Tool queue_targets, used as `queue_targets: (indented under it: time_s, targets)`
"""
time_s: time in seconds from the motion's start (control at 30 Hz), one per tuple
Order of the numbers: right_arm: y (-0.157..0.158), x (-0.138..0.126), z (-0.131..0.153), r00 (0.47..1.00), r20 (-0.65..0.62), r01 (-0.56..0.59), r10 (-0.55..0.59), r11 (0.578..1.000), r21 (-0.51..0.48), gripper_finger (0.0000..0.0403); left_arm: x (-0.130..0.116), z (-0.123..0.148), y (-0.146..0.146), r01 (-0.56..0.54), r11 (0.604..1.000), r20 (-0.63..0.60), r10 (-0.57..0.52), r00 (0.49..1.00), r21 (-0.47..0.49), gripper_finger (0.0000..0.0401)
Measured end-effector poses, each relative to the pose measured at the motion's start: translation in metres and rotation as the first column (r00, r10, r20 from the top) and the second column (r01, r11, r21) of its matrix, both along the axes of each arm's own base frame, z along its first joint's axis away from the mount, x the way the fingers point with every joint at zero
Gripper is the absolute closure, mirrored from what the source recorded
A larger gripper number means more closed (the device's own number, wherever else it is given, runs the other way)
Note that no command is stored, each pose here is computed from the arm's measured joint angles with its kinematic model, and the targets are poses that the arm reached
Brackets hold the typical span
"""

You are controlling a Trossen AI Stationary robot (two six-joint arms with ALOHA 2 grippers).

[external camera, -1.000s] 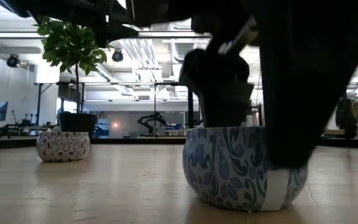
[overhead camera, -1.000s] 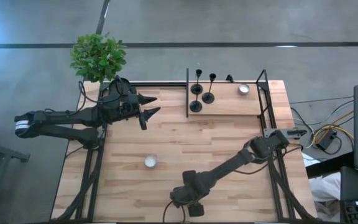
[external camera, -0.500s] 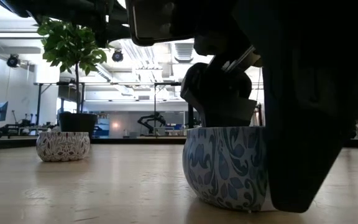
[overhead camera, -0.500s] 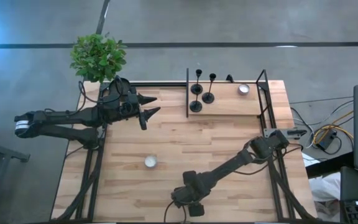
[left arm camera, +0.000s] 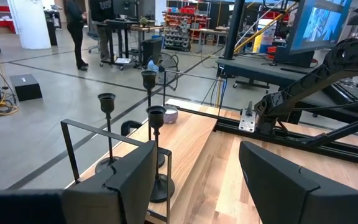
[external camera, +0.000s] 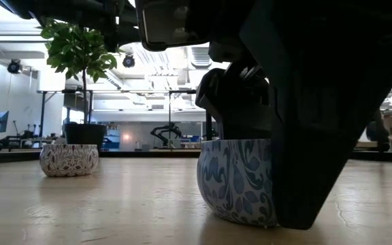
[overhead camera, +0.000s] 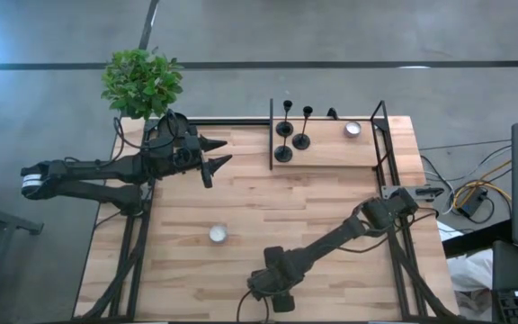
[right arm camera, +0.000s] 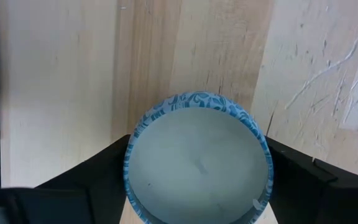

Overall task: Pick & Place candle stick holders
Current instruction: Put the bottom blue scented candle on the shelf

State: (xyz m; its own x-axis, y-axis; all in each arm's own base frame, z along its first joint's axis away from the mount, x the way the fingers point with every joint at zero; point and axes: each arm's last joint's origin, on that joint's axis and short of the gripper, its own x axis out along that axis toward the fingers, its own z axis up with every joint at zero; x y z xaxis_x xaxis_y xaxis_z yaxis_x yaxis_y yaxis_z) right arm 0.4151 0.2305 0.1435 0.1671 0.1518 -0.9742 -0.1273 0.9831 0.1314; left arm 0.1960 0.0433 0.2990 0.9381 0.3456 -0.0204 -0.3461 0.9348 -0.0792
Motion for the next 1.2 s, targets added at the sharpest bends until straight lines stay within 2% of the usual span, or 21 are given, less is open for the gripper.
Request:
queue_targets:
  time_s: [0.63,0.93,1.2]
  targets:
    - [-0.003,-0.001,0.004,1.000,-0.009,0.023,-0.024,1.000,-0.003,0.0112,0.000,0.000,0.000,0.000,1.000,0.000,0.000,1.000,0.000,0.0165]
    - [-0.015,-0.003,0.006,0.996,-0.069,0.058,-0.060,0.998,-0.036,0.0112,0.000,0.000,0.000,-0.001,1.000,0.000,0.001,1.000,0.000,0.0165]
    - [-0.039,-0.012,0.029,0.988,-0.038,0.148,-0.149,0.988,-0.045,0.0112,0.000,0.000,0.000,0.000,1.000,0.000,0.000,1.000,0.000,0.0165]
